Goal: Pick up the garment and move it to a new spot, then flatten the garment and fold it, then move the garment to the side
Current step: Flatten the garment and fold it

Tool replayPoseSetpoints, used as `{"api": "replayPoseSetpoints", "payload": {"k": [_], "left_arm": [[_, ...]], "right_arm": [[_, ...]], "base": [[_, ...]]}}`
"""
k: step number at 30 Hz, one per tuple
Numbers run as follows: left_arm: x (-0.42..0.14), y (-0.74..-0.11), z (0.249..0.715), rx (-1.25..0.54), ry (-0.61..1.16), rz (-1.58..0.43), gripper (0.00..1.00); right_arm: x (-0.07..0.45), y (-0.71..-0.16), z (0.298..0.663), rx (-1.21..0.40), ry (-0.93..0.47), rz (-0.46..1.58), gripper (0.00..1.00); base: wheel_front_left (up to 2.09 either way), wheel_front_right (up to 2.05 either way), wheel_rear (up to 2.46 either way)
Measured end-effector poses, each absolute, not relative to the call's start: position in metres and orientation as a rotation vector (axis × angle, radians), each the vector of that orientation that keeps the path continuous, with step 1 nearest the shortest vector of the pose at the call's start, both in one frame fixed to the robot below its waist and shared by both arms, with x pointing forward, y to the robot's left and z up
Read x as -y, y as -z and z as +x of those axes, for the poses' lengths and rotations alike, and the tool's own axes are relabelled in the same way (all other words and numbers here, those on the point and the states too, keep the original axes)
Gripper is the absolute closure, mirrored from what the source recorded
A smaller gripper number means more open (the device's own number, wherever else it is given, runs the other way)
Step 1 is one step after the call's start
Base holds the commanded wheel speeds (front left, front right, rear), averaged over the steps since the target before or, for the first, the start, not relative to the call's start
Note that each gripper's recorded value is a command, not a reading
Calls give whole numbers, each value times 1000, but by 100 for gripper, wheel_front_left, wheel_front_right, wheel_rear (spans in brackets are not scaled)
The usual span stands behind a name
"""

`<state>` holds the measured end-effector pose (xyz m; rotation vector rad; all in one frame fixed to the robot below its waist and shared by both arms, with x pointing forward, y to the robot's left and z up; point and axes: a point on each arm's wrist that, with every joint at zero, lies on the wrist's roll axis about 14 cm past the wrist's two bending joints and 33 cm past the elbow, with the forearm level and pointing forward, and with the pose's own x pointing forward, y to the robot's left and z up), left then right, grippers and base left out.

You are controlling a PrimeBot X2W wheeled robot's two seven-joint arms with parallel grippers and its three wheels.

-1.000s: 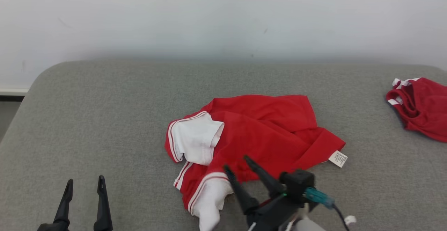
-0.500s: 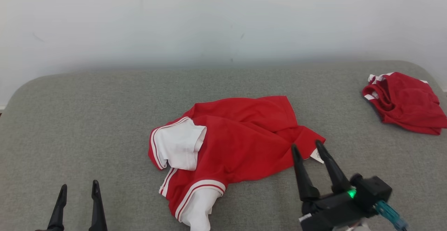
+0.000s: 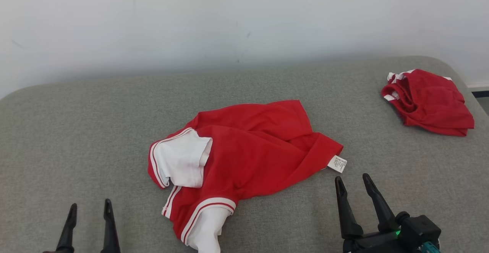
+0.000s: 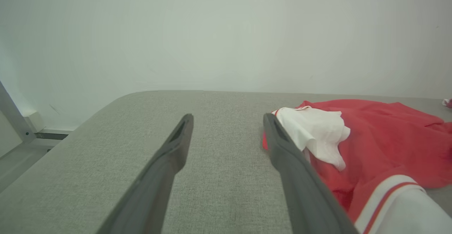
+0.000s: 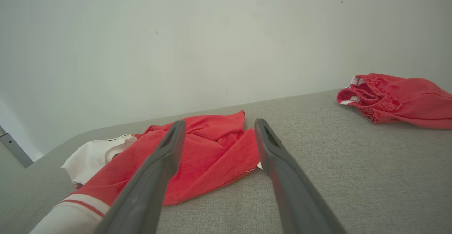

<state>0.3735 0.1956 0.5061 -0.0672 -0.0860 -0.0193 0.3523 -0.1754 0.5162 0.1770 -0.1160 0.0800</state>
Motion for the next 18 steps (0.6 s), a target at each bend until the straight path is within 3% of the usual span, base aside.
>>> {"api": "replayPoseSetpoints", "payload": {"k": [11,18], "left_arm": [[-146,-487,400,20,174,-73,0],[-122,-446,408,-115,255,-77,0]], "right_arm": [[181,-505,356,83,-50,178,0],[193,-494,356,51,-7,174,0]], "base": [[0,0,0],[0,0,0]]}}
